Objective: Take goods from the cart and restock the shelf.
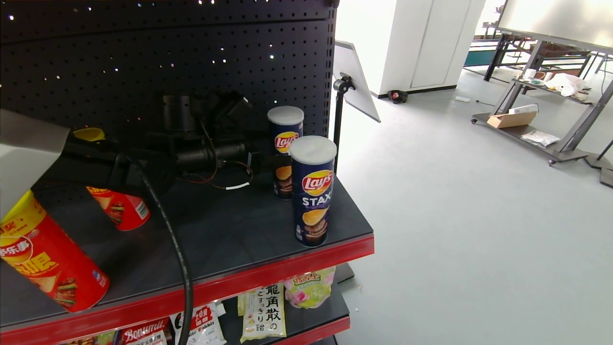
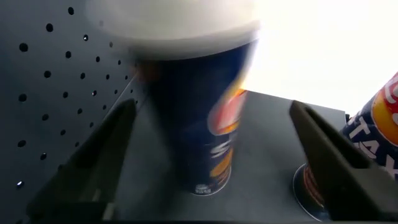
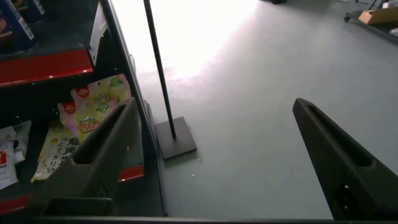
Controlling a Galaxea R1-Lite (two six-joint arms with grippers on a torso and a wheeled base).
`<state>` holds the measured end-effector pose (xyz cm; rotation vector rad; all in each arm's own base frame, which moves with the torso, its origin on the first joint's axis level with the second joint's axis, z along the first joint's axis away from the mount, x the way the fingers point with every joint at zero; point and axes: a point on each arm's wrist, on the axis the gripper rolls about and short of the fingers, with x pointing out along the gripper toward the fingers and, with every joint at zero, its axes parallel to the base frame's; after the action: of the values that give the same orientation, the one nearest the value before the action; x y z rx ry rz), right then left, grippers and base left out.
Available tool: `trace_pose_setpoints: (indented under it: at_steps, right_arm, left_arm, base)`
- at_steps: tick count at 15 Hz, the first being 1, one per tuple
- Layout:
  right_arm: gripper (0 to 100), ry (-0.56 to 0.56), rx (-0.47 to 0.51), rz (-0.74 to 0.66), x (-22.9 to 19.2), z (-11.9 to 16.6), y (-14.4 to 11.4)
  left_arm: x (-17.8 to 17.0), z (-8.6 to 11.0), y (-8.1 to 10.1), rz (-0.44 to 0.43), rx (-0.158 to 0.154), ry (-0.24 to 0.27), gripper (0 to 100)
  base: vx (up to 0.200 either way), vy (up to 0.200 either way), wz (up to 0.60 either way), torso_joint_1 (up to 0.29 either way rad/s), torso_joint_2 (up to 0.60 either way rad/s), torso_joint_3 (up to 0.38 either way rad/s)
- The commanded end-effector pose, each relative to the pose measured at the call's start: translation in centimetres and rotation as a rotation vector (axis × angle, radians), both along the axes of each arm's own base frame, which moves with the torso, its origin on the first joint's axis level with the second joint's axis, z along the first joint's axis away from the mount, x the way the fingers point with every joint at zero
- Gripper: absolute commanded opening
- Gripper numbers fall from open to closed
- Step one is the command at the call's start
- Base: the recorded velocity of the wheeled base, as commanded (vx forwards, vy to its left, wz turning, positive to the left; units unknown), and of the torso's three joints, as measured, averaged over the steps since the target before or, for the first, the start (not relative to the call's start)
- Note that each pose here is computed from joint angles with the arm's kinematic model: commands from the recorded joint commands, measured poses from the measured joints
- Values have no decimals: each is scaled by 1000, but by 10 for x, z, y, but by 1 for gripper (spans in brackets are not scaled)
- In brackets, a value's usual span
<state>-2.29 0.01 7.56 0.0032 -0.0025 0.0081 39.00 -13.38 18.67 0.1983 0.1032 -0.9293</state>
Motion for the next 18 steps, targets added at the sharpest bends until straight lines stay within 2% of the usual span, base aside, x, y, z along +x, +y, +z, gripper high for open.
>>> trace_pose_setpoints:
  at_steps: [1, 5, 8, 12, 14, 17, 18]
  right_arm:
    - [100, 1, 1, 1, 0, 0, 0]
    - [100, 1, 0, 1, 0, 0, 0]
    - [100, -1, 0, 1, 0, 0, 0]
    - [100, -1, 0, 1, 0, 0, 0]
    - [100, 1, 0, 1, 0, 0, 0]
    - [100, -1, 0, 1, 0, 0, 0]
    - [100, 1, 0, 1, 0, 0, 0]
  left_arm:
    - [-2, 3, 1, 0, -2, -6, 100]
    - [-15, 7, 5, 1, 0, -1, 100]
    - [-39, 15, 15, 9, 3, 4, 100]
    - [-89, 26, 31, 12, 10, 4, 100]
    - [-117, 34, 39, 17, 25, -37, 100]
    - [-159, 41, 51, 19, 36, -44, 100]
    - [-184, 46, 60, 66, 40, -59, 100]
  base:
    - [0, 0, 0, 0, 0, 0]
    - [0, 0, 0, 0, 0, 0]
    - [0, 0, 0, 0, 0, 0]
    - [0, 0, 0, 0, 0, 0]
    - [0, 0, 0, 0, 0, 0]
    - [0, 0, 0, 0, 0, 0]
    - [0, 0, 0, 0, 0, 0]
